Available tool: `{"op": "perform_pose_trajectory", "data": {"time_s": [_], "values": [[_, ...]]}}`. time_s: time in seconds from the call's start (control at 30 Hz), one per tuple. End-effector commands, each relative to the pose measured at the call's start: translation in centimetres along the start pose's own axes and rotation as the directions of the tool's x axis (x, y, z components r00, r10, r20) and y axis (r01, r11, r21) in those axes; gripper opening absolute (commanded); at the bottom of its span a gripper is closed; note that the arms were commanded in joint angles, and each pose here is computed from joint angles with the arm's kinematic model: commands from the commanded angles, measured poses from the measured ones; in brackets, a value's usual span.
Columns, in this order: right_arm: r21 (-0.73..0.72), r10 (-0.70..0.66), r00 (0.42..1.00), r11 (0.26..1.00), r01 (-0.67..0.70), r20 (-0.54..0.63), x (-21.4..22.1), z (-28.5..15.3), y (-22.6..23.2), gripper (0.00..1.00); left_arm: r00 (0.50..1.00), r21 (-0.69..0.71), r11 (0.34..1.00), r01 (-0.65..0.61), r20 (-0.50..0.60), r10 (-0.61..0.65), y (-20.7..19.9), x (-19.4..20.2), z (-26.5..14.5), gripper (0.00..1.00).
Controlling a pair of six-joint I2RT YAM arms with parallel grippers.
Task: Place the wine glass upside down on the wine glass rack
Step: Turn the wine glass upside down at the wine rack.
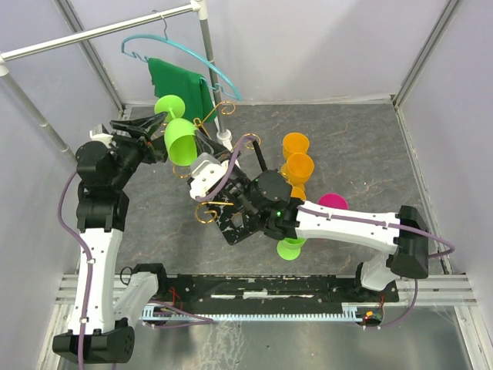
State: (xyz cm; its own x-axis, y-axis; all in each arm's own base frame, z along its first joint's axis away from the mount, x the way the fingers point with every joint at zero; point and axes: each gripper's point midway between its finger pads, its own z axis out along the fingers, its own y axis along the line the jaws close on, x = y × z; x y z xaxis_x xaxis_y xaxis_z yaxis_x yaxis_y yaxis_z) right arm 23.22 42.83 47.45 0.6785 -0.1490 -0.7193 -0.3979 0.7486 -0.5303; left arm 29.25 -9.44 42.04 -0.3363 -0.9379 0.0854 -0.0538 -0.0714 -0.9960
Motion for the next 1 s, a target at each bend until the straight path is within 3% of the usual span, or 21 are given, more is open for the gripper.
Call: {"op": "perform_pose_trajectory", "data": {"time_s": [0.0,0.5,0.6,0.87,0.97], "values": [[0.036,0.058,0.995,0.998,-0.061,0.077,-2.7,0.8,-0.7,0.01,0.999,0.067,0.998,0.004,-0.048,-0.001,-1.7,1.0,-0.5,0.69],[0.005,0.094,0.988,0.995,-0.095,0.12,-3.9,0.4,0.9,0.01,0.998,0.068,0.997,0.019,-0.067,-0.015,-0.9,1.1,-0.3,0.58],[0.009,0.086,0.99,0.996,-0.088,0.11,-3.7,0.4,1.0,0.01,0.998,0.077,0.997,0.016,-0.068,-0.011,-0.9,1.1,-0.3,0.52],[0.02,0.062,0.995,0.998,-0.063,0.076,-2.7,0.4,1.2,0.01,0.997,0.1,0.995,0.006,-0.083,0.002,-0.9,1.3,-0.1,0.21],[0.014,0.062,0.995,0.998,-0.063,0.072,-2.6,0.3,1.4,0.01,0.996,0.114,0.993,0.0,-0.093,0.011,-0.9,1.3,0.1,0.15]]}}
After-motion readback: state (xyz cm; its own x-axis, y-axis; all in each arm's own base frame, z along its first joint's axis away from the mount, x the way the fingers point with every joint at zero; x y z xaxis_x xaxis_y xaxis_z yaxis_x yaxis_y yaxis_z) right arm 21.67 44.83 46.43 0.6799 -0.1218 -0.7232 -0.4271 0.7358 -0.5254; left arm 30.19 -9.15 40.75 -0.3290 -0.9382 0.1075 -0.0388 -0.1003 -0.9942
